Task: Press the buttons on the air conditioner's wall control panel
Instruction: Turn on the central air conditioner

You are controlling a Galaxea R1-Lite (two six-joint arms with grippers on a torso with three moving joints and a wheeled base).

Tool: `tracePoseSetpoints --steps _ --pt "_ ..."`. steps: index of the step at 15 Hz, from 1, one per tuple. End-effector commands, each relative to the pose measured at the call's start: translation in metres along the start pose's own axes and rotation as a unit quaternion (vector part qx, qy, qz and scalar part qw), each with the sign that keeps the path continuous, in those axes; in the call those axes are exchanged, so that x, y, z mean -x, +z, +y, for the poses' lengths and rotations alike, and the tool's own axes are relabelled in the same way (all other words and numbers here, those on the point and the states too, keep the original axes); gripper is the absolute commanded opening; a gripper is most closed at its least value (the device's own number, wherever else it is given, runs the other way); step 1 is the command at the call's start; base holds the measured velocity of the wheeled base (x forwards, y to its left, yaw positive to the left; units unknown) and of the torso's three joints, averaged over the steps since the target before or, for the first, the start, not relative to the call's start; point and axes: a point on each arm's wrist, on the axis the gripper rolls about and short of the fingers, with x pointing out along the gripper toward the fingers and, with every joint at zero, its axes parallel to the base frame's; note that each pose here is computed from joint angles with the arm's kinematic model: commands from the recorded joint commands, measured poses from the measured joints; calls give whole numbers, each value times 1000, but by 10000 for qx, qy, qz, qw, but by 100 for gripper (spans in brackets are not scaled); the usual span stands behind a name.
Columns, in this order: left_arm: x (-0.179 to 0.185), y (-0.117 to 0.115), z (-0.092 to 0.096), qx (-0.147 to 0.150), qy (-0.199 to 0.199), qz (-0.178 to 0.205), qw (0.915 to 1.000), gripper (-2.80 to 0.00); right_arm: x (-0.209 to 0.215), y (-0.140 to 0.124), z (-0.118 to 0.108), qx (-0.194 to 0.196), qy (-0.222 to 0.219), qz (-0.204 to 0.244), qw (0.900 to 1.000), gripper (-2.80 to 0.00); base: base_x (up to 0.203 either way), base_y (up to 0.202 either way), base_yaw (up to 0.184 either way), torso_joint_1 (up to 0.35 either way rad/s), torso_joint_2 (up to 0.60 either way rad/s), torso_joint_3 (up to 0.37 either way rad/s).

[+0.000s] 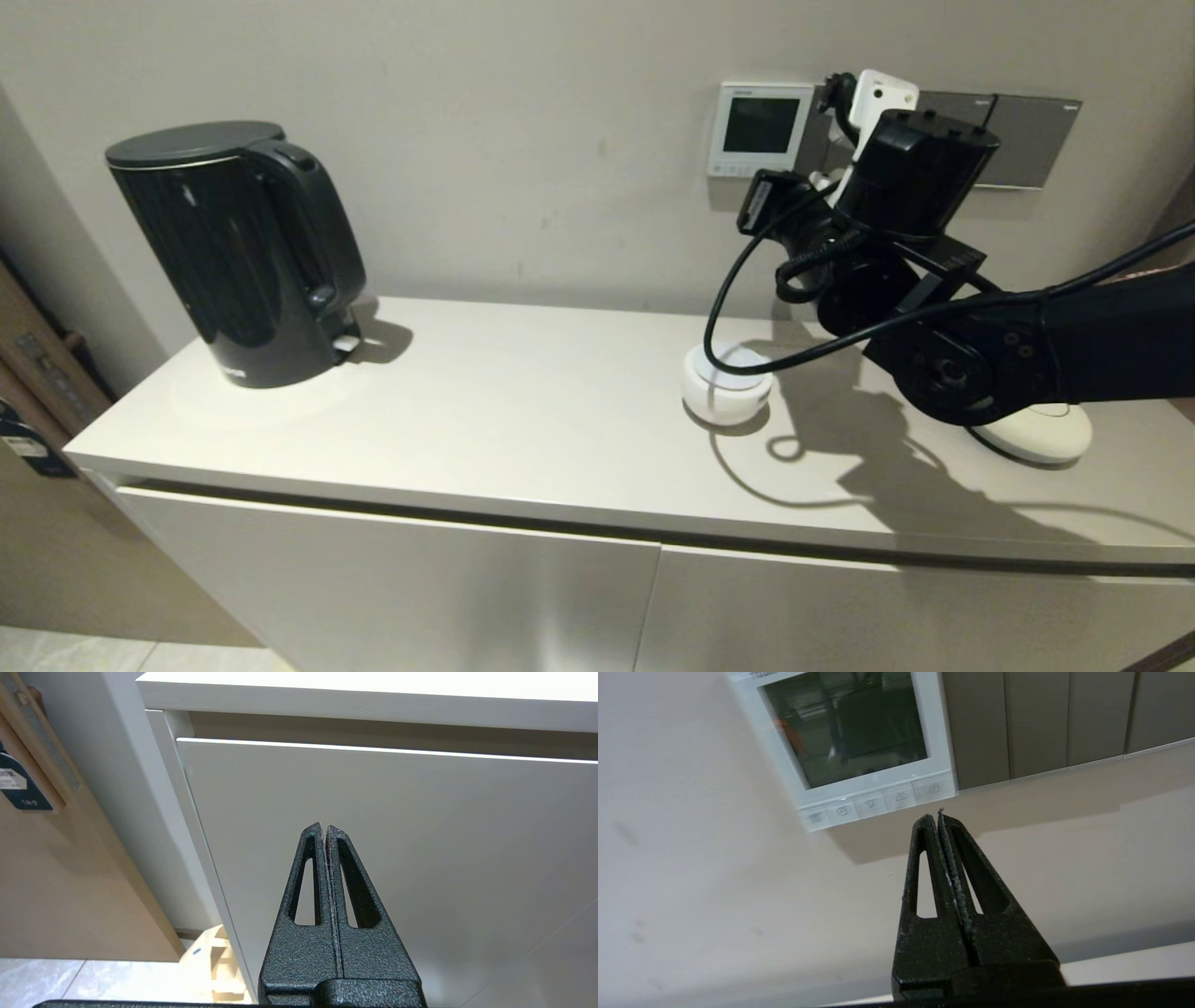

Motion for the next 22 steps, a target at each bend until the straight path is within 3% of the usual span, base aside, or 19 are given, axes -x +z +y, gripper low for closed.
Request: tracePoseSetpoints --steps 1,9,22 --pt "0 0 0 1 5 0 10000 -280 -3 4 -5 -24 -81 -77 9999 -280 0 0 0 0 0 0" --pt "0 0 0 1 6 3 10000 -280 -11 7 -9 -9 -151 -201 9997 -280 0 0 0 0 0 0" --pt "0 0 0 1 4 1 10000 -280 -32 -16 -17 145 -324 -101 9993 -280 0 0 0 0 0 0"
